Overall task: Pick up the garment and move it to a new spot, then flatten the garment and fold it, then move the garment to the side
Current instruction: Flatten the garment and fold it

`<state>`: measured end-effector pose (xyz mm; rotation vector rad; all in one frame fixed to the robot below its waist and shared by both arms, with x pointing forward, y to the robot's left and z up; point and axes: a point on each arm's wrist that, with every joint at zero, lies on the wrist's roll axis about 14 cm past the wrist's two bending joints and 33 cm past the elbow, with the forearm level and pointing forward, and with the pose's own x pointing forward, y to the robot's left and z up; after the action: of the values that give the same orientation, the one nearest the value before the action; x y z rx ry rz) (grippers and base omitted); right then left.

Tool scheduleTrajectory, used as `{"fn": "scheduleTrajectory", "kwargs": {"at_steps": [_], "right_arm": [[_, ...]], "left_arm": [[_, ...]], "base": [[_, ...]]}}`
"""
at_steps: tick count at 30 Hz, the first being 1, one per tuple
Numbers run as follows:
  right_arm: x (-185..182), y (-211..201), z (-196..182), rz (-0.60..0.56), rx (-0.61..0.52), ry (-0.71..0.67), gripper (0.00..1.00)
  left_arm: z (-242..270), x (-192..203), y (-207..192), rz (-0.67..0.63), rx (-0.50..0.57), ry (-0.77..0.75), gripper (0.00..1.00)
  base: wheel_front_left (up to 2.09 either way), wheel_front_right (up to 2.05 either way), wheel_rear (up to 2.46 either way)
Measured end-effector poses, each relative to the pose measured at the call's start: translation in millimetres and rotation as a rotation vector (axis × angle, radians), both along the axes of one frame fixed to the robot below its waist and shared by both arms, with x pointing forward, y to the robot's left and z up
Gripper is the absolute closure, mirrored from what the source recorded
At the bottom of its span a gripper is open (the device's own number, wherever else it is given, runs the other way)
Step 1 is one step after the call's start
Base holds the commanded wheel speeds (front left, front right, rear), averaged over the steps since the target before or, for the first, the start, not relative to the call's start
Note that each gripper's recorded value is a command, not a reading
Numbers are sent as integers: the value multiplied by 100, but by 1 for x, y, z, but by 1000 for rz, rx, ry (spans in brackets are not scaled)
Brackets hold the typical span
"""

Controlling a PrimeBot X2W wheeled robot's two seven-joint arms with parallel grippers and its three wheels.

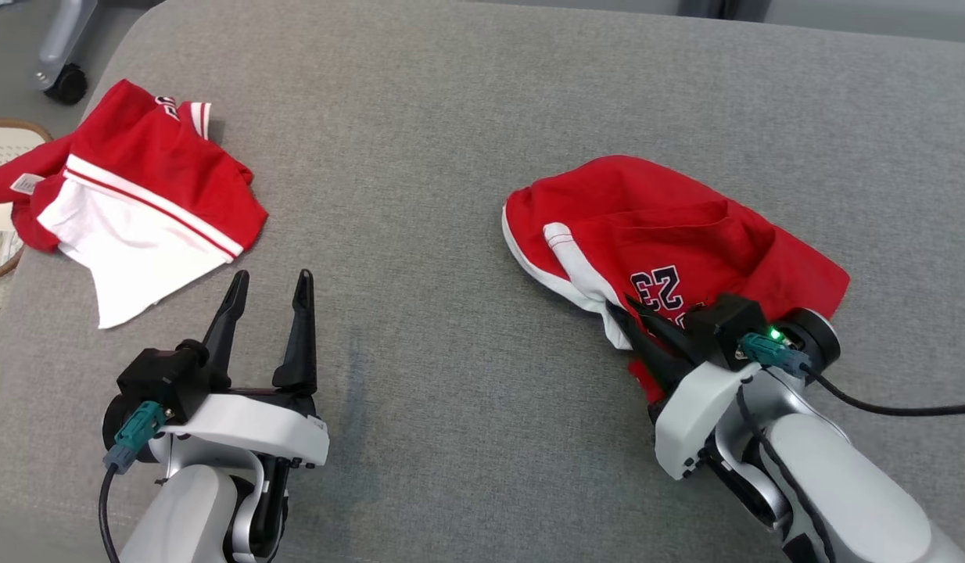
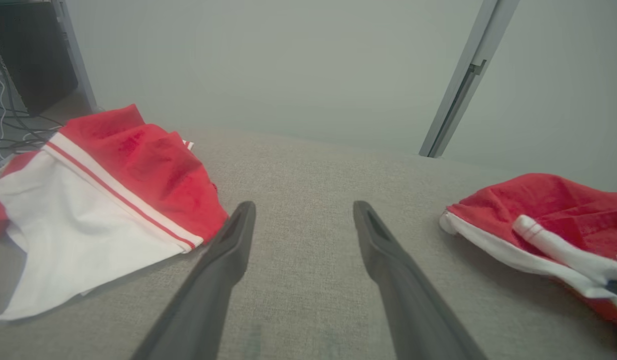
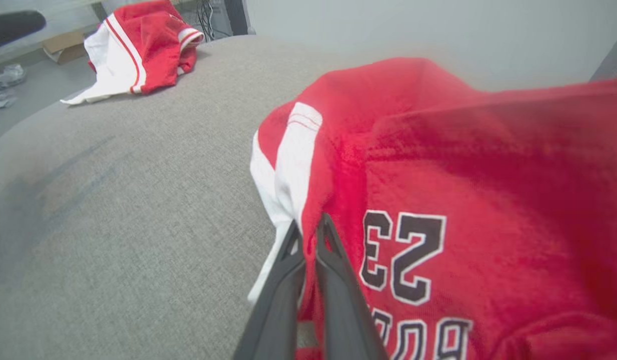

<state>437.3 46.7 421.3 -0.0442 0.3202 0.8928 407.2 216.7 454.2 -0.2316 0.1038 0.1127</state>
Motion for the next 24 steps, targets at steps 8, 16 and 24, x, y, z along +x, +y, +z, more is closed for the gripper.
{"fn": "scheduleTrajectory", "kwargs": {"at_steps": [8,16,24], "right_arm": [[4,-36,34,-238,261,-14,100],[-4,-95,41,-549,507,51,100],[-29,-141,19,-776,600,139,100]], "left_arm": [[5,10,-16,-59,6,-24,0],[5,15,-36,-134,16,-20,0],[8,15,-61,-212,11,-14,0]], "base": [[0,0,0],[0,0,0],[0,0,0]]}}
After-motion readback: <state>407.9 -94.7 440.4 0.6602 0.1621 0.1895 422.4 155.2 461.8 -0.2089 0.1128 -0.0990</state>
